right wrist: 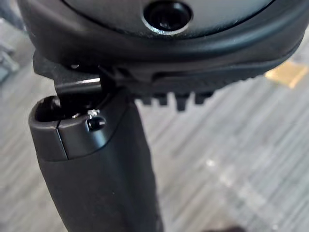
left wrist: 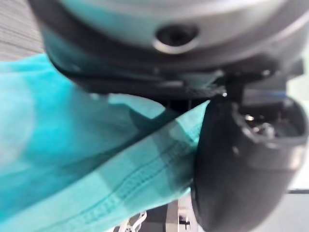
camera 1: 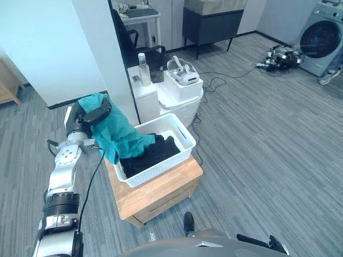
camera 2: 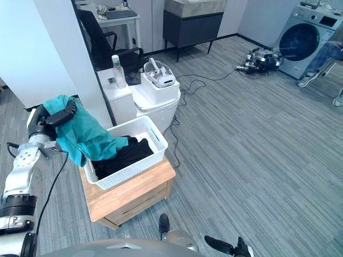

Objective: Tidy up the quilt and then pick up the clothes from the bed and put them into the laundry hamper

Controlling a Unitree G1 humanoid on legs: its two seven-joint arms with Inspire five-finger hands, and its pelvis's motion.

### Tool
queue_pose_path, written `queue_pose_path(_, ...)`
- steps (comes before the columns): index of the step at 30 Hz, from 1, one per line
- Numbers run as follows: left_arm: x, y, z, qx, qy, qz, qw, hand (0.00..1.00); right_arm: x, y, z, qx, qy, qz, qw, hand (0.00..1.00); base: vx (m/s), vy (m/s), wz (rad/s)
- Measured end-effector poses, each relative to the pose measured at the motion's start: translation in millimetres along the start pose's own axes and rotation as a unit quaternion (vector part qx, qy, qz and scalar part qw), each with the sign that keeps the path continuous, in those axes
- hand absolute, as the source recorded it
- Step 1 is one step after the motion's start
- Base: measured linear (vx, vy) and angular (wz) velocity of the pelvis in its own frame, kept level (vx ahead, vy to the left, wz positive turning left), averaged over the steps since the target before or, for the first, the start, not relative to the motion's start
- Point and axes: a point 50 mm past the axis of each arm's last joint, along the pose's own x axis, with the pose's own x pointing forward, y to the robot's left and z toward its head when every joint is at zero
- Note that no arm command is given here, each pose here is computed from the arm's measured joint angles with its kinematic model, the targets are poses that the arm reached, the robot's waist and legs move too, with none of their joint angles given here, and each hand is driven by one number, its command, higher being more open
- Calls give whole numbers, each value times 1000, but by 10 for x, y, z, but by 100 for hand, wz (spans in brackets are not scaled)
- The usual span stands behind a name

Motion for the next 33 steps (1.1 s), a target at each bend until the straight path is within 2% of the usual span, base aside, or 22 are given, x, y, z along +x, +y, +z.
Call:
queue_pose_path(5, 1, 11, -125, 35, 26, -13, 999, 0, -12, 163, 40, 33, -14, 26, 999, 100, -43, 69, -2)
queue_pose_path(10, -8, -23, -372, 35, 71, -19, 997, 0, 41, 274, 333, 59, -52, 40, 996, 100, -29, 58, -3)
queue_pose_path(15, -9, -370, -610, 80, 114, -70, 988, 0, 39, 436, 530, 41, -82, 69, 993, 100, 59, 87, -12)
queue_pose_path(18, 61, -499, -546, 96, 101, -70, 988, 0, 3, 572, 682, 23, -113, 95, 989, 100, -7, 101, -14)
queue_pose_path(22, 236, -549, -322, 99, 68, -31, 992, 0, -66, 683, 900, 13, -158, 117, 980, 100, -63, 46, -13)
queue_pose_path(23, 290, -577, -228, 97, 53, -24, 994, 100, -73, 689, 962, 20, -167, 120, 978, 100, -28, 46, -8)
queue_pose_path(29, 466, -647, 122, 90, 4, 3, 996, 100, -94, 695, 1103, 8, -192, 126, 973, 100, 20, 67, -13)
queue_pose_path(33, 491, -628, 183, 74, -1, 14, 997, 100, -114, 764, 1086, 0, -191, 141, 971, 100, 39, 73, -12)
